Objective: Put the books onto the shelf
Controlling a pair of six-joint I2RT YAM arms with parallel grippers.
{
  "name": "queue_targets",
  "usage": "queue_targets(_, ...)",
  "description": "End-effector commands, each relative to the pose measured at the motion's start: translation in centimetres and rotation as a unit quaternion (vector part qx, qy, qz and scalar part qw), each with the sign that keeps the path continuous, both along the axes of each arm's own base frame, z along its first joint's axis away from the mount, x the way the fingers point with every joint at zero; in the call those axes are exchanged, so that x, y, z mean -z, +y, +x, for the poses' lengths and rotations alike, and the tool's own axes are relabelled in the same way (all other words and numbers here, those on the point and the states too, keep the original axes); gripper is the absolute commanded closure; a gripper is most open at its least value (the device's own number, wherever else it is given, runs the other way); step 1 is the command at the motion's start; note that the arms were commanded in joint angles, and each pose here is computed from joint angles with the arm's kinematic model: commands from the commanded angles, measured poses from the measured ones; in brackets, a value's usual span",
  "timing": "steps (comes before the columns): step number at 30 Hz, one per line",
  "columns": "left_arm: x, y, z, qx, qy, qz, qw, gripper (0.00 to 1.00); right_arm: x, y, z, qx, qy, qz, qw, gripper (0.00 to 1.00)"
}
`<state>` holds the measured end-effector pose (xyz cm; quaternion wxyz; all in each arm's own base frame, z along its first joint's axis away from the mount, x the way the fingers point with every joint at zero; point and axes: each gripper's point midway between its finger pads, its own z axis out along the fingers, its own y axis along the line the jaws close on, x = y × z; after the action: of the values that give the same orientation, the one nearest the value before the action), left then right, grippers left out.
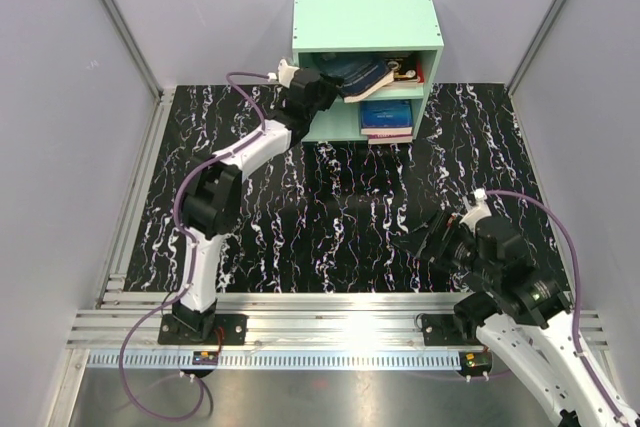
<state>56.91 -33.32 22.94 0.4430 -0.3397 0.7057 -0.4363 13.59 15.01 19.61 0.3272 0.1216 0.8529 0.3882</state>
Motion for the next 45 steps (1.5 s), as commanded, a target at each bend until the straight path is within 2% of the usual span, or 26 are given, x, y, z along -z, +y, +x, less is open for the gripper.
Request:
queue_targets(1, -3.2, -4.8, -3.4, 0.102, -0.060, 0.062, 0.991, 0.79, -0.9, 0.3, -0.1, -0.003, -0.015, 0.018, 1.000, 0.00)
queue_targets(2, -3.1, -5.2, -3.2, 0.108, -0.062, 0.062, 0.990, 0.91, -0.8, 0.2, -0.2, -0.002, -0.012, 0.015, 1.000, 0.00)
queue_targets(4, -2.8, -5.7, -3.0, 0.114, -0.063, 0.064, 0.989, 1.00, -0.9, -0.1, -0.3, 0.001, -0.018, 0.011, 1.000, 0.00)
queue_targets(8, -3.0, -7.7, -3.0, 0.139, -0.082, 0.074, 0.984, 1.00, -0.5, -0.5, -0.6, 0.004, -0.014, 0.004, 1.000, 0.00)
queue_targets(12, -6.5, -10.5, -4.0, 0.165, -0.147, 0.069, 0.973, 1.00, -0.3, -0.5, -0.7, 0.003, -0.014, 0.004, 1.000, 0.00)
queue_targets(19, -7.9, -13.1, -6.6, 0.197, -0.175, 0.073, 0.962, 1.00, -0.3, -0.6, -1.0, 0.002, -0.014, 0.005, 1.000, 0.00)
queue_targets(22, -8.7, -12.4, -7.8, 0.180, -0.176, 0.084, 0.964, 1.00, -0.2, -0.6, -1.1, 0.001, -0.015, 0.007, 1.000, 0.00)
queue_targets(23, -6.9, -11.9, -8.0, 0.174, -0.156, 0.098, 0.967, 1.00, -0.2, -0.6, -1.1, 0.001, -0.015, 0.008, 1.000, 0.00)
queue_targets(25, -8.0, -11.0, -9.1, 0.165, -0.155, 0.101, 0.969, 1.00, -0.2, -0.6, -1.3, -0.001, -0.014, 0.010, 1.000, 0.00)
queue_targets(26, -5.8, -10.2, -9.6, 0.155, -0.132, 0.118, 0.972, 1.00, -0.2, -0.6, -1.4, -0.001, -0.014, 0.011, 1.000, 0.00)
queue_targets(30, -6.1, -8.8, -11.9, 0.126, -0.128, 0.155, 0.971, 1.00, -0.1, -0.6, -1.7, -0.002, -0.014, 0.018, 1.000, 0.00)
queue_targets(36, -6.2, -10.3, -13.9, 0.111, -0.137, 0.204, 0.963, 1.00, -0.1, -0.6, -2.4, -0.004, -0.009, 0.032, 0.999, 0.00)
queue_targets(39, -5.1, -12.0, -13.8, 0.105, -0.137, 0.203, 0.964, 1.00, -0.3, -1.0, -2.9, -0.003, -0.013, 0.030, 0.999, 0.00)
queue_targets(45, -8.6, -14.7, -14.2, 0.108, -0.191, 0.165, 0.962, 1.00, -0.6, -2.4, -4.3, 0.006, -0.017, 0.014, 1.000, 0.00)
